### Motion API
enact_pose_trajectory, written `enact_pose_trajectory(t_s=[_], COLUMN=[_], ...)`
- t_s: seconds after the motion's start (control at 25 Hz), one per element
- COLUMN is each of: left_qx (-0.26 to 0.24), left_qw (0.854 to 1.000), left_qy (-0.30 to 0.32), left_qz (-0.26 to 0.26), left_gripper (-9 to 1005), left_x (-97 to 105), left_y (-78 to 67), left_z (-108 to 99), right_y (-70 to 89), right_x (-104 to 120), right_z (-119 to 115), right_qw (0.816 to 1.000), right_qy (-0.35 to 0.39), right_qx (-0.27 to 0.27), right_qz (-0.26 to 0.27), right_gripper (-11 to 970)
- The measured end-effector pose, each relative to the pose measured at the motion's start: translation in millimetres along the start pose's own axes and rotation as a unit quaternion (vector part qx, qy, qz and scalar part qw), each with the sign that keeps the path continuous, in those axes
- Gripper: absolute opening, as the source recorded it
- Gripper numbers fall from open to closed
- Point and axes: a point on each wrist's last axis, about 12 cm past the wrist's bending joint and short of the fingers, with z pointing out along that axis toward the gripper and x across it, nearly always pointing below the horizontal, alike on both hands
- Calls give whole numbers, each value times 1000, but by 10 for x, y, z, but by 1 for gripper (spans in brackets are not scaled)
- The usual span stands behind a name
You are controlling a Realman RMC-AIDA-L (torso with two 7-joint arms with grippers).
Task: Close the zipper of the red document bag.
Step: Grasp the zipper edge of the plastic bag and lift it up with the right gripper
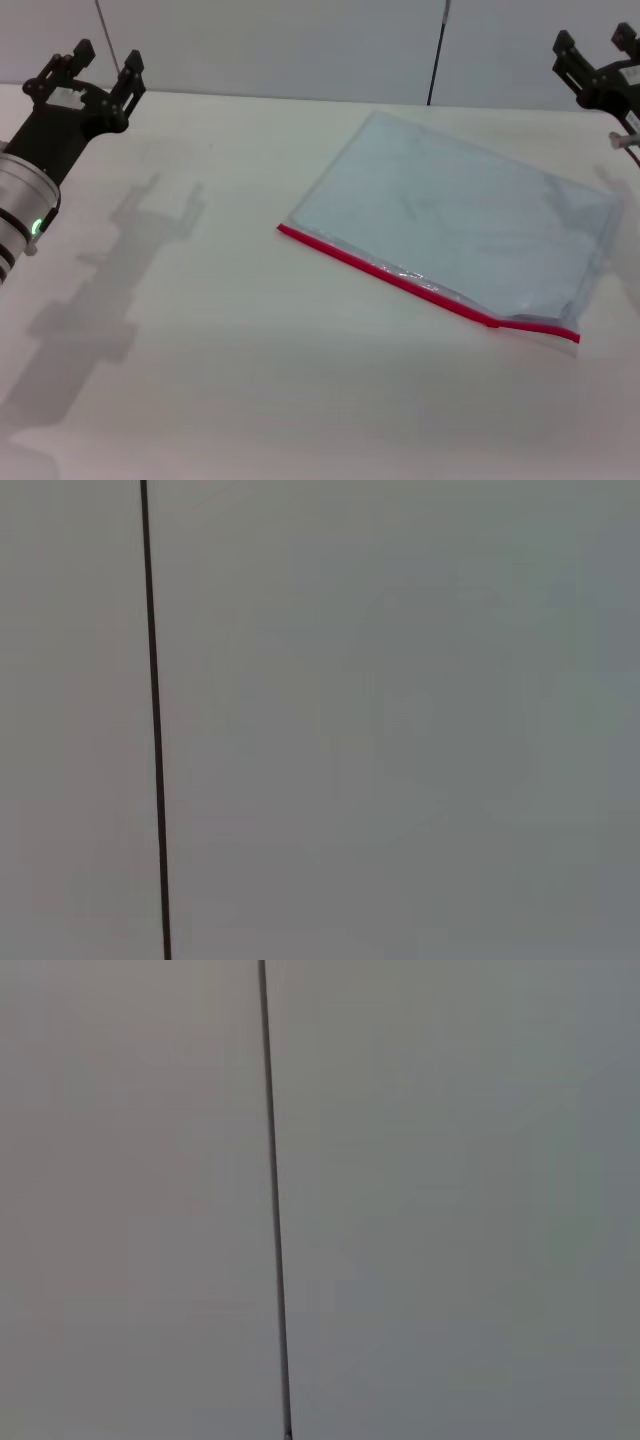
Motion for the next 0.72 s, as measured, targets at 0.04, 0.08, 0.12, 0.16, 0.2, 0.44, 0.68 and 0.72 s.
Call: enact_pose_trajectory(t_s=[0.04, 0.08, 0.12, 0.16, 0.2, 0.44, 0.68, 0.72], left_qx=[0, 0, 0, 0, 1, 2, 5, 5], left_qw=[1000, 1000, 1000, 1000, 1000, 1000, 1000, 1000], left_qy=[0, 0, 1, 1, 1, 1, 2, 2], left_qz=[0, 0, 0, 0, 0, 1, 2, 2], left_gripper=[615, 615, 615, 615, 615, 616, 615, 615], left_x=[2, 2, 3, 2, 2, 0, 2, 3], left_y=[-1, -1, -1, -3, -4, -8, -15, -16], left_z=[-1, -1, 0, 3, 4, 9, 9, 9], right_y=[-3, -6, -6, -8, -8, -14, -19, -17], right_x=[3, 7, 7, 7, 8, 6, 13, 14], right_z=[-2, -4, -4, -4, -5, -5, -10, -10], right_qw=[1000, 1000, 1000, 1000, 1000, 1000, 1000, 1000], right_qy=[1, 1, 2, 2, 2, 1, 3, 3], right_qx=[0, 1, 1, 1, 2, 3, 4, 4], right_qz=[0, 0, 0, 0, 0, 1, 1, 0], right_gripper=[781, 781, 780, 780, 780, 779, 778, 777])
